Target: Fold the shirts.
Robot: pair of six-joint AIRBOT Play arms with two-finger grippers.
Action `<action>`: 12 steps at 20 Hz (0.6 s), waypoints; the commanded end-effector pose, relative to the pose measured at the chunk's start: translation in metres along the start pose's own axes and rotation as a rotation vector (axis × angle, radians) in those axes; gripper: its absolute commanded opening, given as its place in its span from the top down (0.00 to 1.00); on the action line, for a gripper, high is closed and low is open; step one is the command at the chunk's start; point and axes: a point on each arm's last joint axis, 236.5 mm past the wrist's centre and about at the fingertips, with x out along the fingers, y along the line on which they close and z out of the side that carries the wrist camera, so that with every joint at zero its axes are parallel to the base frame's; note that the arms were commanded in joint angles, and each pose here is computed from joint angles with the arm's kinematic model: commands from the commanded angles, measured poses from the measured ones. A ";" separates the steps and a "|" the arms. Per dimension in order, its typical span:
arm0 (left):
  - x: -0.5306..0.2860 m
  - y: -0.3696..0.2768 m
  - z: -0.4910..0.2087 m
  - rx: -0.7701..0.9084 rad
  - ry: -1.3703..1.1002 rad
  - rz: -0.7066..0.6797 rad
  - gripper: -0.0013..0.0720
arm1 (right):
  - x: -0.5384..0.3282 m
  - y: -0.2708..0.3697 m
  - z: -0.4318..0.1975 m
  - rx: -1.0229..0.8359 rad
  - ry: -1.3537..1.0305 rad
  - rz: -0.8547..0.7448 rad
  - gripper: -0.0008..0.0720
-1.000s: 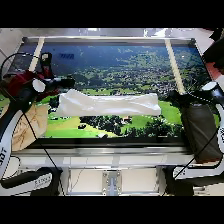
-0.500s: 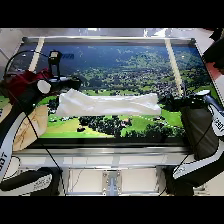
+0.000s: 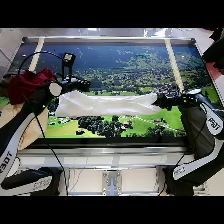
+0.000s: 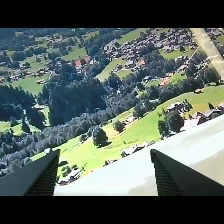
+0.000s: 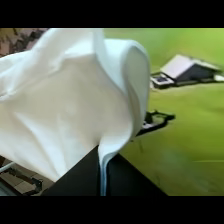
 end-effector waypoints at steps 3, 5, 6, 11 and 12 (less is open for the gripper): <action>0.020 -0.037 -0.022 0.035 0.063 -0.066 0.44 | -0.016 0.063 -0.016 -0.091 0.033 0.135 0.97; 0.031 -0.061 -0.039 0.060 0.113 -0.110 0.89 | -0.039 0.087 -0.017 -0.149 -0.002 0.137 0.97; 0.037 -0.074 -0.050 0.071 0.140 -0.133 0.97 | -0.050 0.099 -0.017 -0.173 -0.030 0.137 0.97; 0.067 -0.156 -0.120 0.079 0.302 -0.274 0.97 | -0.101 0.155 -0.037 -0.275 -0.102 0.151 0.98; 0.070 -0.171 -0.133 0.078 0.329 -0.299 0.97 | -0.109 0.163 -0.041 -0.289 -0.099 0.152 0.98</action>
